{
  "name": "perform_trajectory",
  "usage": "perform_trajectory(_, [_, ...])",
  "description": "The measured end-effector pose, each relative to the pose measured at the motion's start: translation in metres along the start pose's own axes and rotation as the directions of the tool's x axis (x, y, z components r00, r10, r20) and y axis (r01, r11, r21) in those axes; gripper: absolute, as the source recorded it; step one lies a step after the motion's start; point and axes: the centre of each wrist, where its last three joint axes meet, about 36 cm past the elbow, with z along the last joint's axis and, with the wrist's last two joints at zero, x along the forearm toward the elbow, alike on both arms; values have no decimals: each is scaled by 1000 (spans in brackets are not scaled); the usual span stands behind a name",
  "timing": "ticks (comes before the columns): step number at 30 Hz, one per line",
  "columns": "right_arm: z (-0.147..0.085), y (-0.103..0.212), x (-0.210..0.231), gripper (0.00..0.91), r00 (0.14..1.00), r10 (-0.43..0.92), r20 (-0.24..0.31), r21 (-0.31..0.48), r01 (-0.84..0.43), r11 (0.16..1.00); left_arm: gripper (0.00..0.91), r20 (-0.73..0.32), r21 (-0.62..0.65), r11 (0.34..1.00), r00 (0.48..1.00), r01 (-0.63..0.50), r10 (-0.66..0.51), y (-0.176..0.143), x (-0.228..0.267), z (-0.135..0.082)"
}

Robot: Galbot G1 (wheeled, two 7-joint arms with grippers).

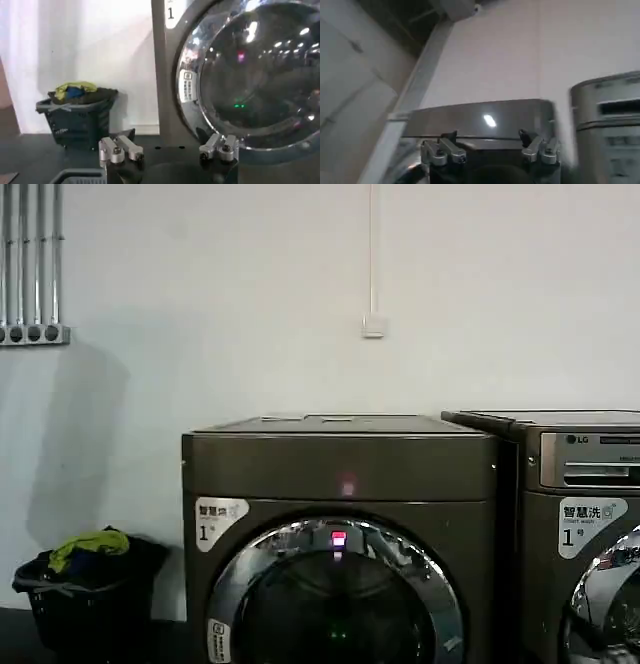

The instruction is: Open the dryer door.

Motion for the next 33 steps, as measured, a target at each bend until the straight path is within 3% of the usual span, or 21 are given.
perform_trajectory(33, [127,20,-116,907,941,-316,-122,-267,275,923,907,-35,-8,999,999,40,-40,1,12,10])
